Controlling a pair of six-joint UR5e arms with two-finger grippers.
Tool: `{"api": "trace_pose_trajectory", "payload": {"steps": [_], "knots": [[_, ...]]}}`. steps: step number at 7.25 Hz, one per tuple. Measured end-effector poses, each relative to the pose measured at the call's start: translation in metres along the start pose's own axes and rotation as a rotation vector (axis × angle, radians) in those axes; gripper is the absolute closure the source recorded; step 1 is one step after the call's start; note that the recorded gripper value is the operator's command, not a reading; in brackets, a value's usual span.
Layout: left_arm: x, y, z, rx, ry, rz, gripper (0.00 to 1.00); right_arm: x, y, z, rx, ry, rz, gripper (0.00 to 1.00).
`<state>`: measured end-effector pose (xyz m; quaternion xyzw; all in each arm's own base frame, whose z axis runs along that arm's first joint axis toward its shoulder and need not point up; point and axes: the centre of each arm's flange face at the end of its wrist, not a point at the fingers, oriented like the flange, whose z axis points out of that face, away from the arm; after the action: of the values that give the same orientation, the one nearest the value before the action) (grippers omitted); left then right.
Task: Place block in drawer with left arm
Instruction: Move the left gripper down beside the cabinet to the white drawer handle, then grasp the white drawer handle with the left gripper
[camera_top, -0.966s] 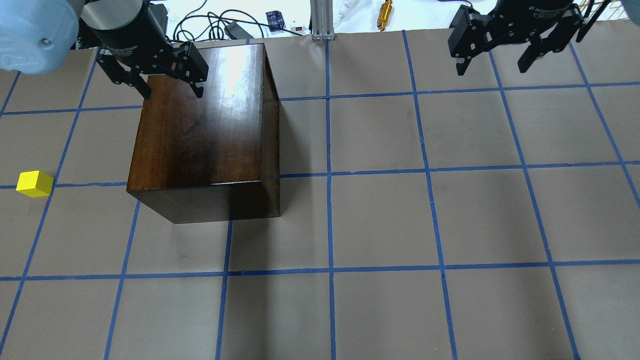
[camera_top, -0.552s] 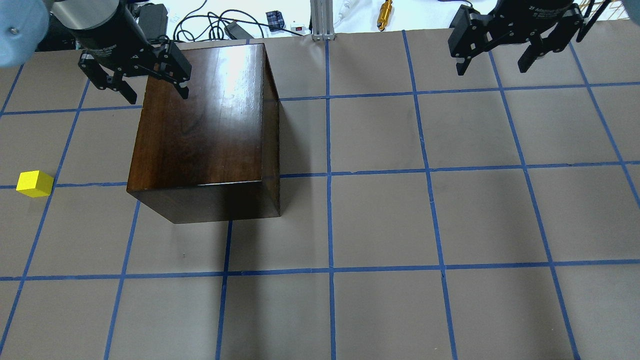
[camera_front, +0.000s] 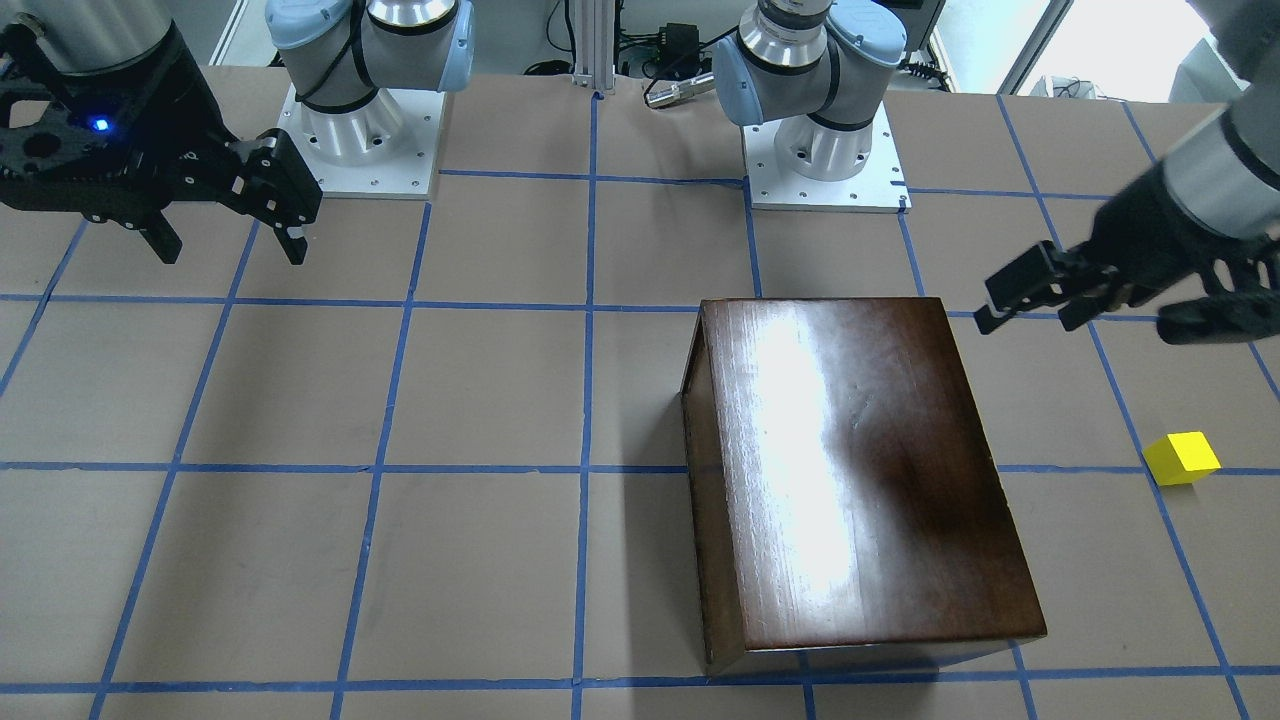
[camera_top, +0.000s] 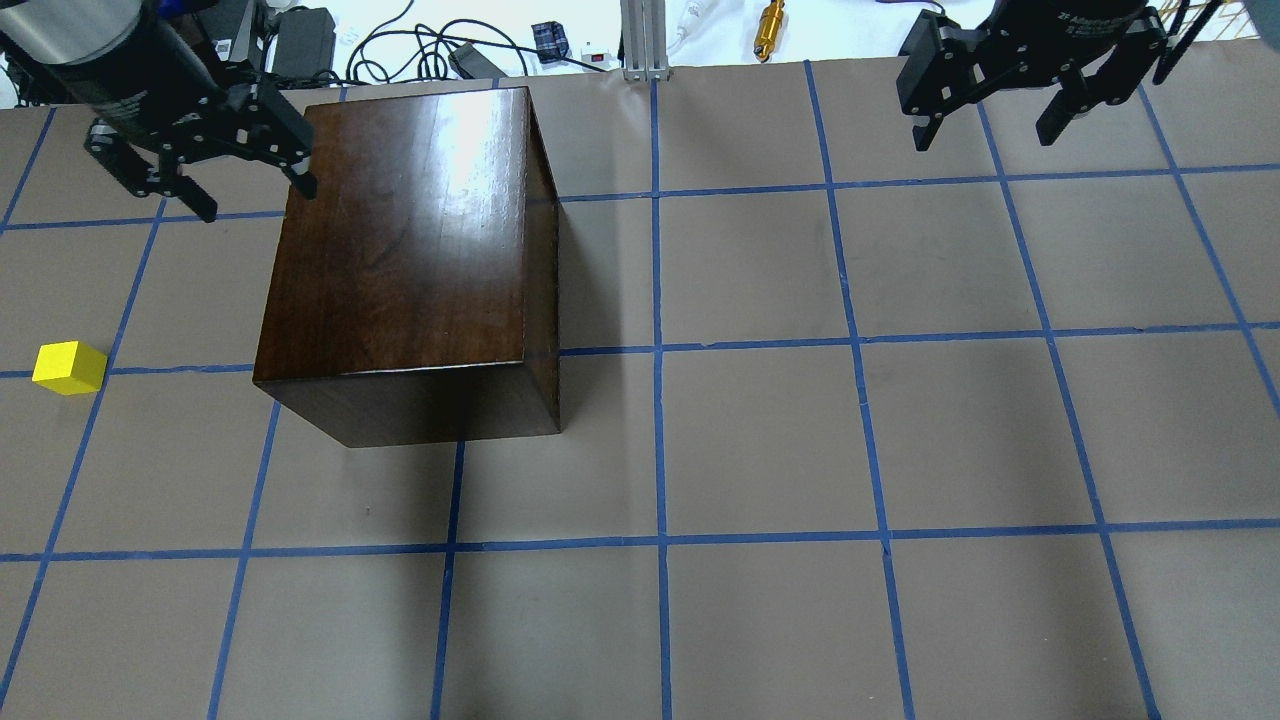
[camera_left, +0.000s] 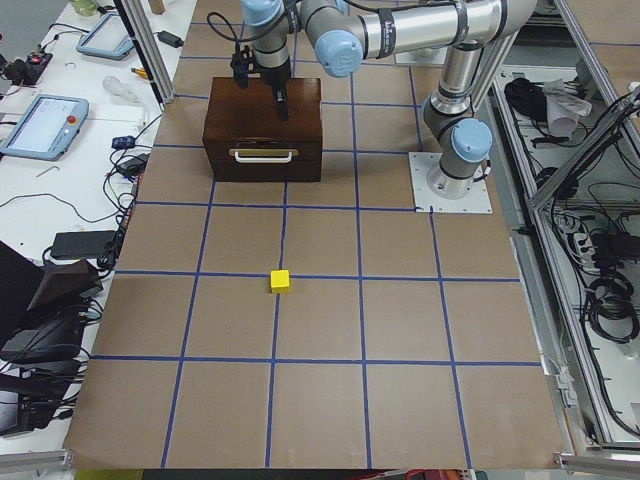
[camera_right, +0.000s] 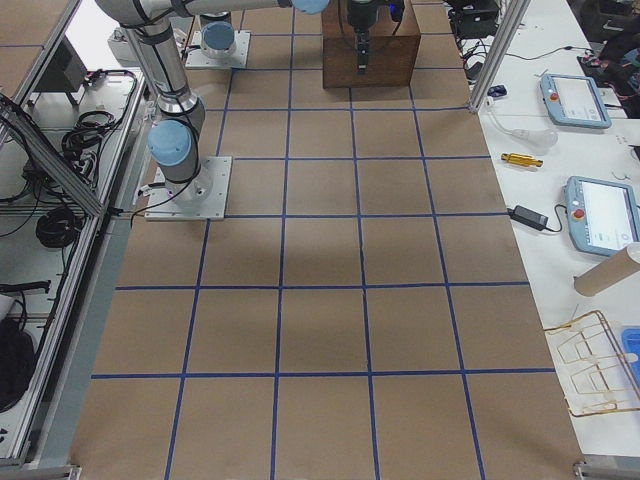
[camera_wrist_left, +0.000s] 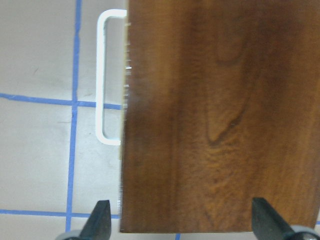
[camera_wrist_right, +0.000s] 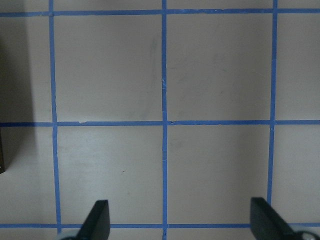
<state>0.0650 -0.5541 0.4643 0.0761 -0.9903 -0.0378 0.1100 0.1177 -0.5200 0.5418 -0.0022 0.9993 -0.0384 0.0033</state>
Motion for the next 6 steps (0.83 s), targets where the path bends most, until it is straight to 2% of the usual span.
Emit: {"api": "trace_pose_trajectory", "payload": {"steps": [2, 3, 6], "knots": [[-0.068, -0.017, 0.023, -0.006, 0.110, 0.024, 0.00, 0.000, 0.000, 0.000, 0.000, 0.000, 0.000, 0.00], [-0.086, -0.028, 0.036, 0.002, 0.145, 0.032, 0.00, 0.000, 0.000, 0.000, 0.000, 0.000, 0.000, 0.00], [-0.111, -0.062, 0.082, 0.028, 0.205, 0.035, 0.00, 0.000, 0.000, 0.000, -0.001, 0.000, 0.000, 0.00]]}}
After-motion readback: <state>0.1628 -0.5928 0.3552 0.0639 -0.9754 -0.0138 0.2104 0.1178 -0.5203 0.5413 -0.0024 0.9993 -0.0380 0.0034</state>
